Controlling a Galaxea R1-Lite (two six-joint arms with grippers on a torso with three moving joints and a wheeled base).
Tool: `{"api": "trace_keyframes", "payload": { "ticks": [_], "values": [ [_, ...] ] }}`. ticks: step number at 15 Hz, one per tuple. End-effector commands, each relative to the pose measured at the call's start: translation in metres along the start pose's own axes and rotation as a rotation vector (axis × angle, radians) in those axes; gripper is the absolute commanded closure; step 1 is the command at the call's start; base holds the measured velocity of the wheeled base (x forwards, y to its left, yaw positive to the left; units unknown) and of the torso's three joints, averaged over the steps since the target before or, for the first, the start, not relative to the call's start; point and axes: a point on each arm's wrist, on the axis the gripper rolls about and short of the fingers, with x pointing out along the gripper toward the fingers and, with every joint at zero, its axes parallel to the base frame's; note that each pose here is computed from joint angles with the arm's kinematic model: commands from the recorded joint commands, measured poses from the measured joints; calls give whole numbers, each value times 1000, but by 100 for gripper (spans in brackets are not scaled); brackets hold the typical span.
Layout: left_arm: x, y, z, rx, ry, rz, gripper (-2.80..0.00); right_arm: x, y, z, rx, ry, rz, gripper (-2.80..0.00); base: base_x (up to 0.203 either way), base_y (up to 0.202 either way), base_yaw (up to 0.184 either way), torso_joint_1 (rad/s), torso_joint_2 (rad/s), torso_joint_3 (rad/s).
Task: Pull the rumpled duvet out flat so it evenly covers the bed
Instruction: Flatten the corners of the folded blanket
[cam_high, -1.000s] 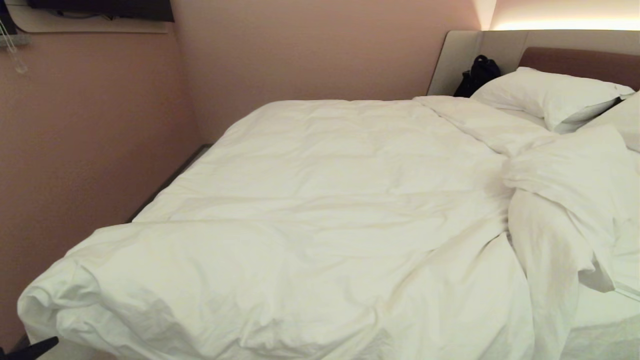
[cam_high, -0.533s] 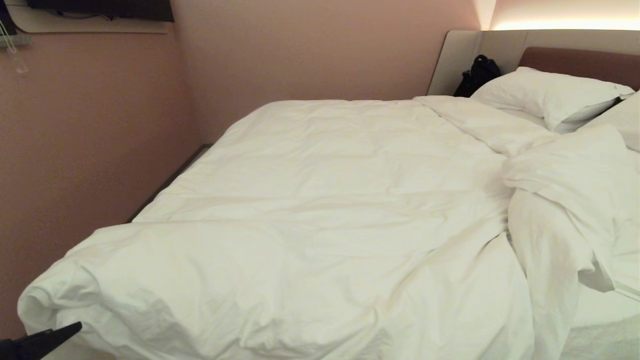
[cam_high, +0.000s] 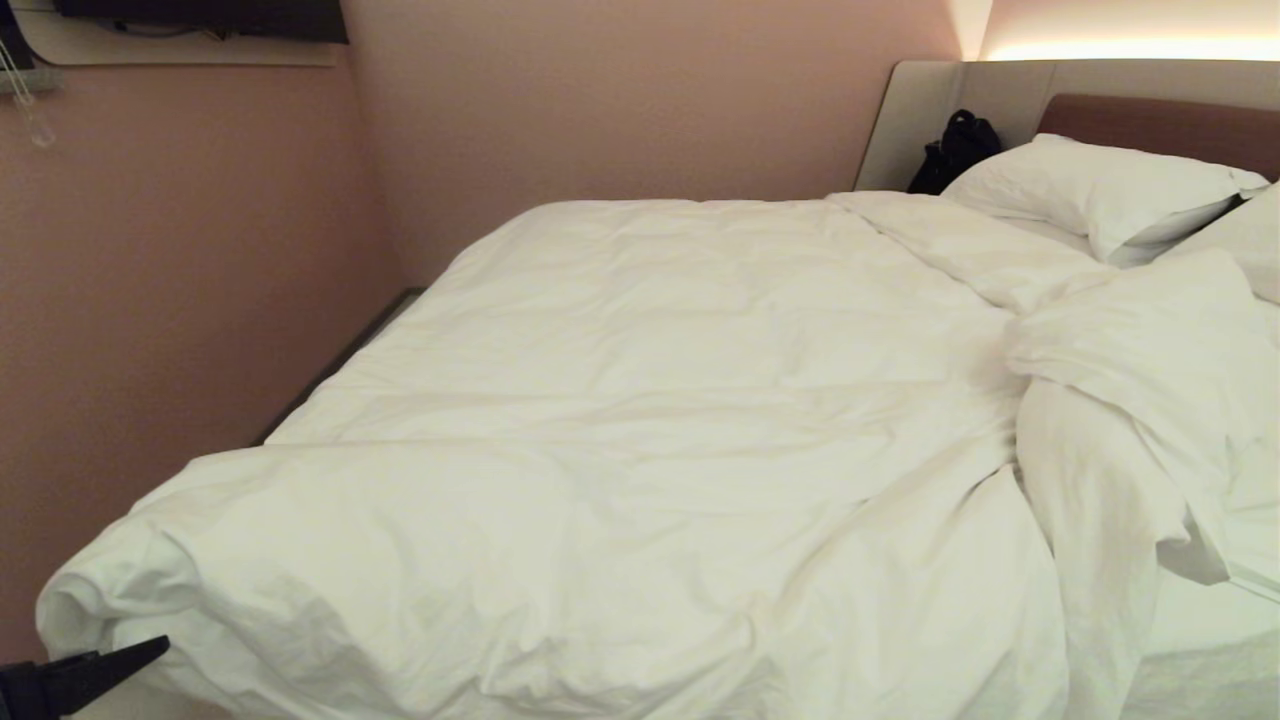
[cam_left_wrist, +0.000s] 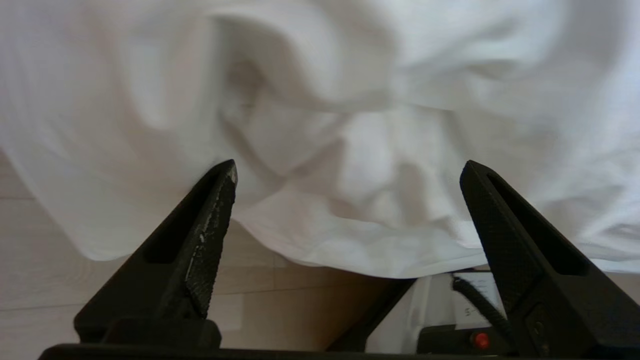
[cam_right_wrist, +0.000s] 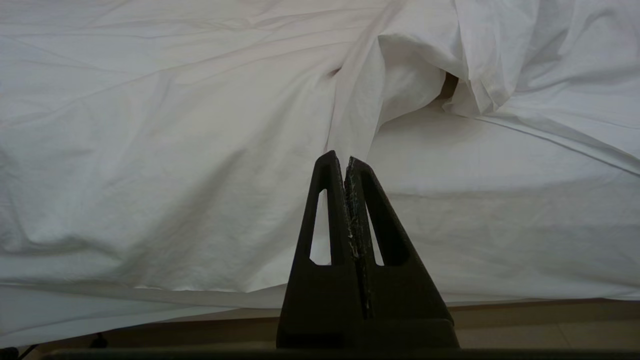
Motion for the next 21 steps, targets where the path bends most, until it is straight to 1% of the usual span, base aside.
{"api": "trace_keyframes", "payload": {
  "ticks": [1, 2, 4, 6, 7, 8, 9, 10, 12, 14, 15, 17, 18, 20, 21],
  "values": [
    [8, 12, -4, -27, 27, -17, -280, 0, 0, 0, 0, 1, 0, 0, 0, 0, 0, 0, 0, 0],
    [9, 13, -4, -27, 28, -20, -280, 0, 0, 0, 0, 1, 0, 0, 0, 0, 0, 0, 0, 0],
    [10, 12, -7, -95, 36, -39, -280, 0, 0, 0, 0, 1, 0, 0, 0, 0, 0, 0, 0, 0],
    [12, 11, -17, -230, 61, -54, -280, 0, 0, 0, 0, 1, 0, 0, 0, 0, 0, 0, 0, 0],
    [13, 12, -18, -297, 57, -75, -280, 0, 0, 0, 0, 1, 0, 0, 0, 0, 0, 0, 0, 0],
    [13, 11, -17, -344, 43, -109, -280, 0, 0, 0, 0, 1, 0, 0, 0, 0, 0, 0, 0, 0],
    [13, 11, -18, -374, 40, -122, -280, 0, 0, 0, 0, 1, 0, 0, 0, 0, 0, 0, 0, 0],
    [13, 10, -18, -380, 40, -124, -280, 0, 0, 0, 0, 1, 0, 0, 0, 0, 0, 0, 0, 0],
    [15, 13, -15, -440, 27, -169, -280, 0, 0, 0, 0, 1, 0, 0, 0, 0, 0, 0, 0, 0],
    [21, 21, -16, -486, 35, -190, -280, 0, 0, 0, 0, 1, 0, 0, 0, 0, 0, 0, 0, 0],
    [22, 22, -16, -498, 38, -192, -280, 0, 0, 0, 0, 1, 0, 0, 0, 0, 0, 0, 0, 0],
    [25, 25, -16, -512, 46, -198, -280, 0, 0, 0, 0, 1, 0, 0, 0, 0, 0, 0, 0, 0],
    [31, 29, -16, -526, 64, -210, -280, 0, 0, 0, 0, 1, 0, 0, 0, 0, 0, 0, 0, 0],
    [37, 28, -13, -516, 80, -228, -280, 0, 0, 0, 0, 1, 0, 0, 0, 0, 0, 0, 0, 0],
    [41, 26, -10, -502, 89, -240, -280, 0, 0, 0, 0, 1, 0, 0, 0, 0, 0, 0, 0, 0]
  ]
}}
